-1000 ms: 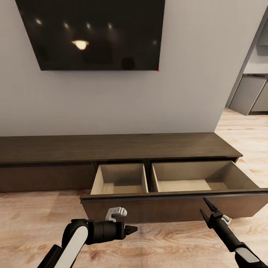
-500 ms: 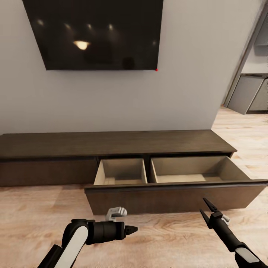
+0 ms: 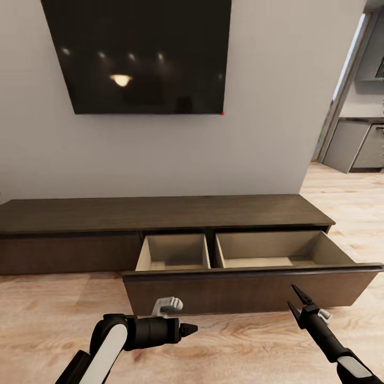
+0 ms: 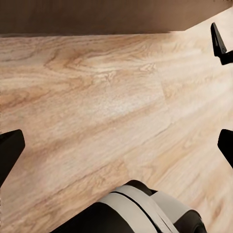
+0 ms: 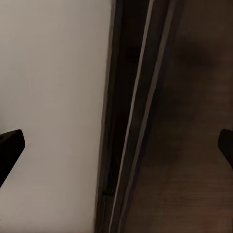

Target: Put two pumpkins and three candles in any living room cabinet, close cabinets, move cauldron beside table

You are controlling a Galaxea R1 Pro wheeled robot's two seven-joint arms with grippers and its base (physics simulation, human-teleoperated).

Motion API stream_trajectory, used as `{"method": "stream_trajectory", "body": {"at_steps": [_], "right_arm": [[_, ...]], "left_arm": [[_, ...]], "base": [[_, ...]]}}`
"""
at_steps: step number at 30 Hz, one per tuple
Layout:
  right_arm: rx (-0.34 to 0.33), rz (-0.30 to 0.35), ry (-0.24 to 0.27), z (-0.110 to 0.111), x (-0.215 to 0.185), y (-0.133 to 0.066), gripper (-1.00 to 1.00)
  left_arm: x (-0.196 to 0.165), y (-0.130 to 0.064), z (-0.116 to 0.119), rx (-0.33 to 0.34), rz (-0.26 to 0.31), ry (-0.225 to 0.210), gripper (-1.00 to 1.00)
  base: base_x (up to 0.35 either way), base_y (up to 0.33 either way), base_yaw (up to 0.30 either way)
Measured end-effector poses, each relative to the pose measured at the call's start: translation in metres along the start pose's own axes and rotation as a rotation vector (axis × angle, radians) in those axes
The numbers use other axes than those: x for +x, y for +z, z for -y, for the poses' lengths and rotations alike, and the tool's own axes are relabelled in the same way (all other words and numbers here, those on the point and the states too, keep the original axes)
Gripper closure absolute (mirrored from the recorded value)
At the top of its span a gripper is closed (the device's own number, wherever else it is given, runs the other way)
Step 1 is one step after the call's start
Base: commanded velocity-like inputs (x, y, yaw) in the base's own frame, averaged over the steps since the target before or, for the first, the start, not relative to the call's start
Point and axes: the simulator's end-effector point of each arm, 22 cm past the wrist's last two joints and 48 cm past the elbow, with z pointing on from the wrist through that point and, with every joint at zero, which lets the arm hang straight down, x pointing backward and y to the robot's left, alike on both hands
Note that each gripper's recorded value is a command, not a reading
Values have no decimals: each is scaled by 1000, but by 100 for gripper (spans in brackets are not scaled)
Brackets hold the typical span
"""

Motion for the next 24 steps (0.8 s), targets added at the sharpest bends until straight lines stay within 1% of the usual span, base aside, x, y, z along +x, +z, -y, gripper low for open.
{"method": "stream_trajectory", "body": {"at_steps": [5, 8, 10, 12, 14, 17, 24], "right_arm": [[-11, 27, -46, -7, -6, -3, -100], [12, 30, -56, 4, -3, -21, -100], [11, 31, -59, 3, -3, -25, -100], [18, 34, -67, 6, -7, -34, -100], [48, 34, -77, 18, -10, -54, -100], [58, 34, -82, 21, -11, -66, -100], [49, 38, -89, 14, -14, -72, -100]], "left_arm": [[-3, -4, 3, -3, 9, 11, -100], [-5, -7, 5, -6, 16, 18, -100], [-6, -9, 7, -7, 22, 23, -100], [-8, -11, 9, -6, 28, 29, -100], [-7, -12, 14, -3, 28, 40, -100], [-5, -12, 22, 3, 23, 61, -100], [-5, -17, 33, 7, 31, 92, -100]], "base": [[0, 0, 0], [0, 0, 0], [0, 0, 0], [0, 0, 0], [0, 0, 0], [0, 0, 0], [0, 0, 0]]}}
